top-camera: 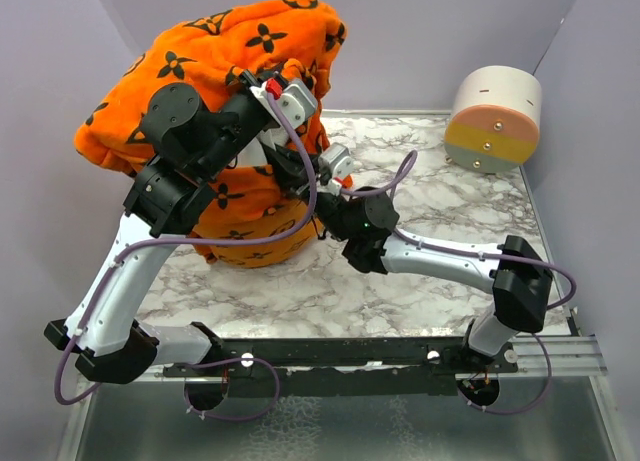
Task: Remove the pillowcase from the pillow
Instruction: Remove the pillow from the pillowcase.
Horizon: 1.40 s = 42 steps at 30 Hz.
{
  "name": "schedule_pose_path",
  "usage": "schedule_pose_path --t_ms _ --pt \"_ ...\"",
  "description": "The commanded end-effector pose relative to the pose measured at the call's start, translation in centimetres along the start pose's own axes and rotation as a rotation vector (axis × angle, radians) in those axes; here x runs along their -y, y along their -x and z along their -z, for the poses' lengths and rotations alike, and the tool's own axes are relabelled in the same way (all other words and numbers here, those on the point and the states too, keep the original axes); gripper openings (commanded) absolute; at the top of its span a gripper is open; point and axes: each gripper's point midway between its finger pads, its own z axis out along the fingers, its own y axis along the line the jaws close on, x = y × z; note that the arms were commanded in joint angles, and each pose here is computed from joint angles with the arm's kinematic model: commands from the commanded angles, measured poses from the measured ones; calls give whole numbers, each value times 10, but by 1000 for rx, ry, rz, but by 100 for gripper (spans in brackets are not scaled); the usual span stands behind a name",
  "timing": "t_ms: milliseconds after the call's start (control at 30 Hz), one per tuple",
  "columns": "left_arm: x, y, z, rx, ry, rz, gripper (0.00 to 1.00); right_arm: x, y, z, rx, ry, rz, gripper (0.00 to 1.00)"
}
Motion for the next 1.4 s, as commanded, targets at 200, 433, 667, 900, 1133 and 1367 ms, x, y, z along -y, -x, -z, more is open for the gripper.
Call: schedule_pose_path --t_ms 200,433,667,900,1133,1367 --pt "-48 51 -10 221 250 -98 0 -147 -120 161 -412 427 -103 1" --pt "-66 24 -24 90 385 -58 0 -148 -123 224 -485 356 -164 1" --pt "-20 -41 -46 -247 172 44 1 -127 -110 230 -464 231 -231 1" --pt "48 -85 -31 -509 -107 195 0 -80 -70 211 -392 16 -247 1" --pt "71 -58 -22 -459 -227 396 0 -26 36 165 -174 -146 -300 49" --pt "55 -15 -19 -311 -173 376 0 17 103 95 -85 -198 -286 56"
